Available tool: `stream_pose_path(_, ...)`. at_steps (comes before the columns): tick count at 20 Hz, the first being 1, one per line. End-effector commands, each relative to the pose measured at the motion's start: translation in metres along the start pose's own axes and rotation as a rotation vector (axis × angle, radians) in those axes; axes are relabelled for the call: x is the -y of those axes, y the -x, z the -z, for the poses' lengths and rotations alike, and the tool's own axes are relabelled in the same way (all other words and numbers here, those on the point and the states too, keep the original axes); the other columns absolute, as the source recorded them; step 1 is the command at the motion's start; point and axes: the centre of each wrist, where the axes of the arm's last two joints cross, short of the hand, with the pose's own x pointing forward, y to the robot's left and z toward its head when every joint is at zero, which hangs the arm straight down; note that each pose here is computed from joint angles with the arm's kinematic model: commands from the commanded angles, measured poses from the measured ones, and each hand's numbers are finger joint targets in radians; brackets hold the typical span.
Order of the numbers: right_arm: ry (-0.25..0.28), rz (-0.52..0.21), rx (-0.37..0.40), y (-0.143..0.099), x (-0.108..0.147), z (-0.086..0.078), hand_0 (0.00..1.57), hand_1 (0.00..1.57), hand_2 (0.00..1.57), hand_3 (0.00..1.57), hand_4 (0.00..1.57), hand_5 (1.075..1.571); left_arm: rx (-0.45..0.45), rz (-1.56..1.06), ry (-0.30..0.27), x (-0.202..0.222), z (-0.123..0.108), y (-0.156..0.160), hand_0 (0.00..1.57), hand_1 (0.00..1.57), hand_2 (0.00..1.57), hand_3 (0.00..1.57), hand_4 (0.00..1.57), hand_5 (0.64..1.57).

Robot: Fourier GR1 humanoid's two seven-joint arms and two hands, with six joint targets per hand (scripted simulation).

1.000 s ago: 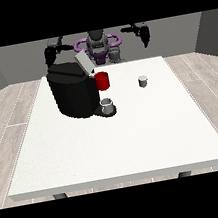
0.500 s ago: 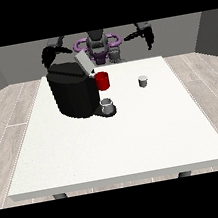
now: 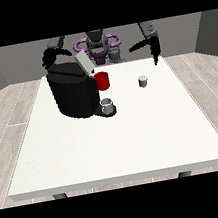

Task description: Insert the coffee pod into the coffee machine and close the lid

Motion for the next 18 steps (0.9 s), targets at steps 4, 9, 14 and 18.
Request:
stream_pose_path(4, -0.004, -0.001, 0.043, -0.002, -0.007, 0.020, 0.00, 0.00, 0.00, 0.00, 0.35, 1.571, -0.054, 0.036, -0.012, -0.027, 0.033, -0.008, 0.00, 0.00, 0.00, 0.00, 0.00, 1.571)
stream_pose_path(9, -0.063, -0.022, 0.023, -0.025, -0.019, 0.025, 0.00, 0.00, 0.00, 0.00, 0.39, 1.571, -0.109, 0.071, -0.041, -0.031, 0.030, 0.028, 0.00, 0.00, 0.00, 0.00, 0.00, 1.571)
stream_pose_path(14, 0.005, -0.058, -0.045, 0.006, -0.003, 0.025, 0.00, 0.00, 0.00, 0.00, 0.42, 1.571, -0.152, 0.192, 0.031, -0.011, 0.037, 0.026, 0.00, 0.00, 0.00, 0.00, 0.00, 1.571)
stream_pose_path(18, 0.023, -0.063, -0.033, 0.004, -0.016, 0.041, 0.00, 0.00, 0.00, 0.00, 0.41, 1.571, -0.120, 0.243, 0.080, 0.006, 0.047, 0.025, 0.00, 0.00, 0.46, 0.00, 0.00, 1.571)
